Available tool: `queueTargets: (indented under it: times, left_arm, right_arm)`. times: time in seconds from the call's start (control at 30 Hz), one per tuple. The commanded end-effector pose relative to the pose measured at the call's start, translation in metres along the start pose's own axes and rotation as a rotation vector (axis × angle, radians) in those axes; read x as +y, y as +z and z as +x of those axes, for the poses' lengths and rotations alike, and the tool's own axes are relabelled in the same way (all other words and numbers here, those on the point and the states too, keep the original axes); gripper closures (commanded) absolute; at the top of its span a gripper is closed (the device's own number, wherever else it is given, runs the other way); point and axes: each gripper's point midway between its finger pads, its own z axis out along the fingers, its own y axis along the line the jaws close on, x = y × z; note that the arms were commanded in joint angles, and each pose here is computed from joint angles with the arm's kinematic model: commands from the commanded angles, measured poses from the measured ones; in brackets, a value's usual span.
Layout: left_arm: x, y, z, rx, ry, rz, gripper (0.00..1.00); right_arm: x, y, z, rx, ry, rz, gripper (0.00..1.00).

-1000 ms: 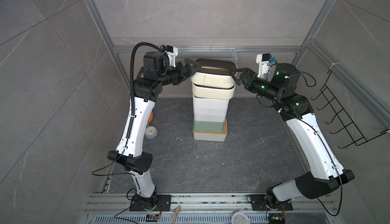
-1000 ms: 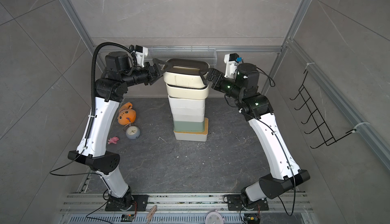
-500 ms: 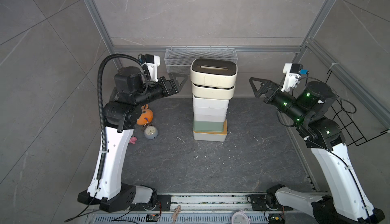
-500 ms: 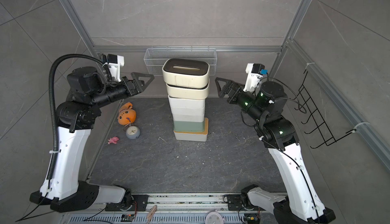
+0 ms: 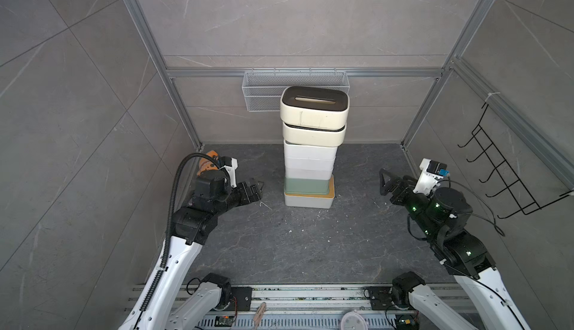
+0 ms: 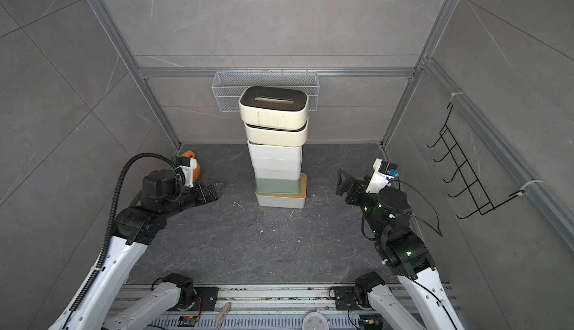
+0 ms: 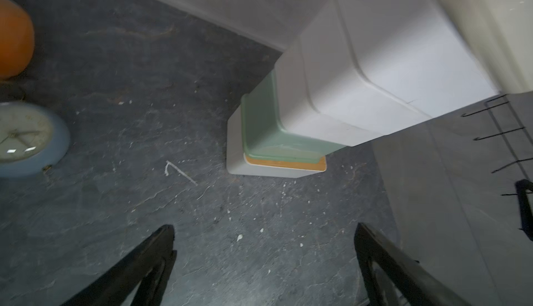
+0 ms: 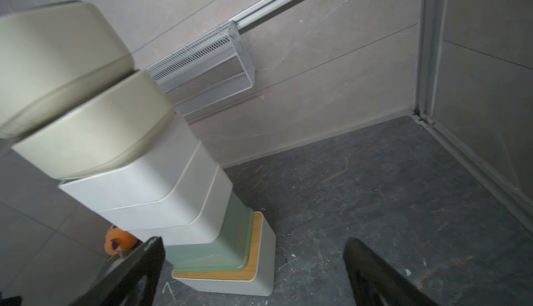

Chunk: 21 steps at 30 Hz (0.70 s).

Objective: Stack the tissue boxes
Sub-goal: Reset both arms

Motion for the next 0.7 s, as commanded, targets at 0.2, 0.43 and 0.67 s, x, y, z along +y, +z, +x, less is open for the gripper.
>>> queueTargets:
  times: [0.2,0.43,0.67]
  left_arm:
    - [0.114,0.024,0.018,-0.205,-0.092,-0.461,0.0]
    - [0.162,0.005,0.018,-0.424,-0.044,-0.663,0.0]
    - [0.193,0.0,0.02,-0.555,0.05,-0.827,0.0]
  right_arm:
    - [-0.057,-0.002,0.05,-0.085,-0.063,0.16,0.0]
    - [-0.103,-0.002,0.09,-0.17,-0.038,0.296,0.0]
    - [-0.156,-0.005,0.126,-0.301,0.033,0.485,0.0]
